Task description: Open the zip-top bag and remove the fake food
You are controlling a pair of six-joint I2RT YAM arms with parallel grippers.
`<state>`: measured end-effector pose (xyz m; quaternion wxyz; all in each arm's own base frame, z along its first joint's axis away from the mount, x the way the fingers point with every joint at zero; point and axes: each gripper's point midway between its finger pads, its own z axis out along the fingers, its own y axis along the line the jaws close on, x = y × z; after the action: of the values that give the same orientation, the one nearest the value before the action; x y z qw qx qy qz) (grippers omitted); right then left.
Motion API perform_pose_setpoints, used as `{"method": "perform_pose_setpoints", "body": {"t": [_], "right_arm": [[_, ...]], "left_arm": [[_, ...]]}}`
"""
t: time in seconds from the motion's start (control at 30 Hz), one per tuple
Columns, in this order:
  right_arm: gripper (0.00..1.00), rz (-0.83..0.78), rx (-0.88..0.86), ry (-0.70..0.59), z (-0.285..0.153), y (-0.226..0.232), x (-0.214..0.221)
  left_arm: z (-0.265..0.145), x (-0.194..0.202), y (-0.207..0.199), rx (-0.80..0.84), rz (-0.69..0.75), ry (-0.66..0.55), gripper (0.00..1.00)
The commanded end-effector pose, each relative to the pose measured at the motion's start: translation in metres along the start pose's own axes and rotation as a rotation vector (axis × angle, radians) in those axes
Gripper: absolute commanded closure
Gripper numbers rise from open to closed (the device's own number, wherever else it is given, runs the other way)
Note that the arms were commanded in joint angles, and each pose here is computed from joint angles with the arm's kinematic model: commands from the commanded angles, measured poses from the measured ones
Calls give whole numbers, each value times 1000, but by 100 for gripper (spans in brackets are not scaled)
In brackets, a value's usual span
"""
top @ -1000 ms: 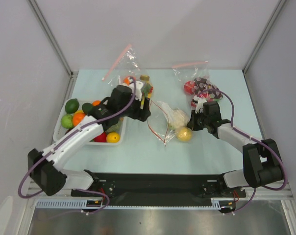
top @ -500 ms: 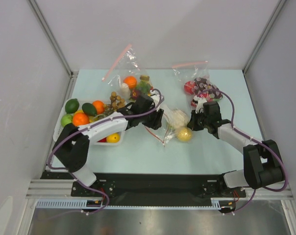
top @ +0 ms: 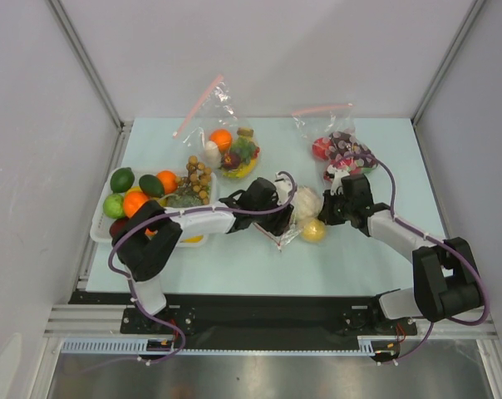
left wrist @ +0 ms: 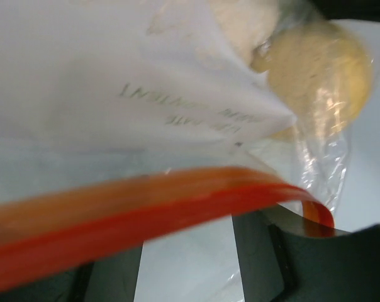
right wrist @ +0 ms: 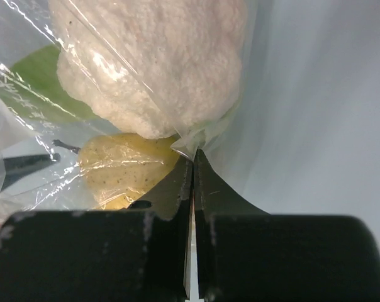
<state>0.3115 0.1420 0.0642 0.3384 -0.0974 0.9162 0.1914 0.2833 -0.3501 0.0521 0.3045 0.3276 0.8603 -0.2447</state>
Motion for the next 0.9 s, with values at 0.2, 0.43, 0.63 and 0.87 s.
{"method": "perform_pose_setpoints", "body": {"t": [0.2, 0.43, 0.63, 0.87], "right_arm": [[100, 4, 25, 36, -5, 8, 6], [100, -4, 25, 49, -6, 10, 10], [100, -8, 23, 47, -6, 11, 9], [100, -8, 26, 50, -5, 10, 10]], "left_arm": [[12, -21, -32, 149, 33, -135, 41], [16, -26, -42, 207, 34, -149, 38], [24, -27, -47, 239, 37, -141, 45], [23, -22, -48, 251, 53, -117, 76]]}}
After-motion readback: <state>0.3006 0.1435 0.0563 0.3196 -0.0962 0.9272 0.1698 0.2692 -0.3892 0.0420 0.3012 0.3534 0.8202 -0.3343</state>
